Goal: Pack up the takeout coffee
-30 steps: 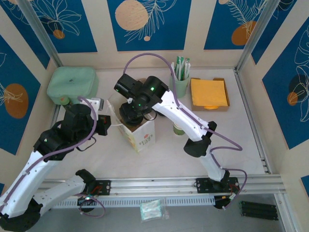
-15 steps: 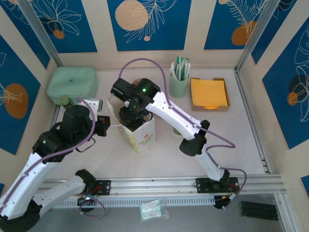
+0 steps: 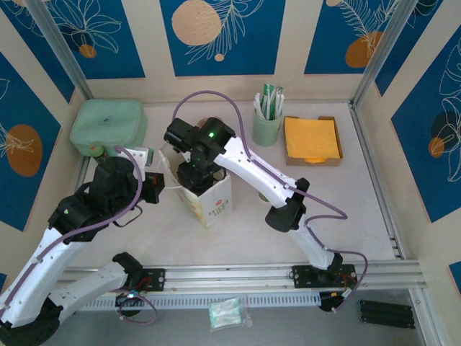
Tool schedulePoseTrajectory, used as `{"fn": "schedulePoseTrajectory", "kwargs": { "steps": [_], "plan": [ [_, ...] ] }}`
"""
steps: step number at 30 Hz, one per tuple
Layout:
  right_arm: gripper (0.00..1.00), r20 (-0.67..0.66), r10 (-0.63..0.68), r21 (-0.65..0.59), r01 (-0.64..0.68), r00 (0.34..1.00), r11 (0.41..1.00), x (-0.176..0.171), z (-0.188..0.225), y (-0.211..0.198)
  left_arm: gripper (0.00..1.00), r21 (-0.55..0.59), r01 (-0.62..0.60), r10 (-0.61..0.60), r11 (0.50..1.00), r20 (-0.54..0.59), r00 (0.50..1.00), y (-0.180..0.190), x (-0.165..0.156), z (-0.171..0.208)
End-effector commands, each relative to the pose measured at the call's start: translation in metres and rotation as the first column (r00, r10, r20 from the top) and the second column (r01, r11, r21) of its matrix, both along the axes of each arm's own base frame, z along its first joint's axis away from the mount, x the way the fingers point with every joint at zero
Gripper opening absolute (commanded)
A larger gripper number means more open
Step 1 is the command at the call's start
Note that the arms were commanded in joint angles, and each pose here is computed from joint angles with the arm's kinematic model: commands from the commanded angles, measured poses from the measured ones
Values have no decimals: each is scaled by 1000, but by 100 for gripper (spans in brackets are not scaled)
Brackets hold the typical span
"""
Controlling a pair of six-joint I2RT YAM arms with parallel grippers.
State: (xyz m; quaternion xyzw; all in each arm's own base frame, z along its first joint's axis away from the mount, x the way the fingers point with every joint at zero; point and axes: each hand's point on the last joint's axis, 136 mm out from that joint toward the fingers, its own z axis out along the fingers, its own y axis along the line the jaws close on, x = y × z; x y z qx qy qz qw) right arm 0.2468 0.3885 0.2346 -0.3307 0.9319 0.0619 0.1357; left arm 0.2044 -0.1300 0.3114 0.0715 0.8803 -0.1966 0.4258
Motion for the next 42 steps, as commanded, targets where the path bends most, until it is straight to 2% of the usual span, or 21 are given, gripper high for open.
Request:
{"fn": "schedulePoseTrajectory", "kwargs": {
  "steps": [1,14,42],
  "plan": [
    [64,-53,22,-53,-25,998,998,-8,-9,-9,0,-7,-3,2,1000,-18,1000,1,-2,-5],
    [64,-97,-41,-110,30,994,993,-11,-22,-19,0,-11,-1,1,1000,-26,1000,-1,-2,-6],
    [63,-163,-43,-183,13,986,983,-24,-67,-7,0,-9,-11,11,1000,-26,1000,4,-6,-7]
  ]
}}
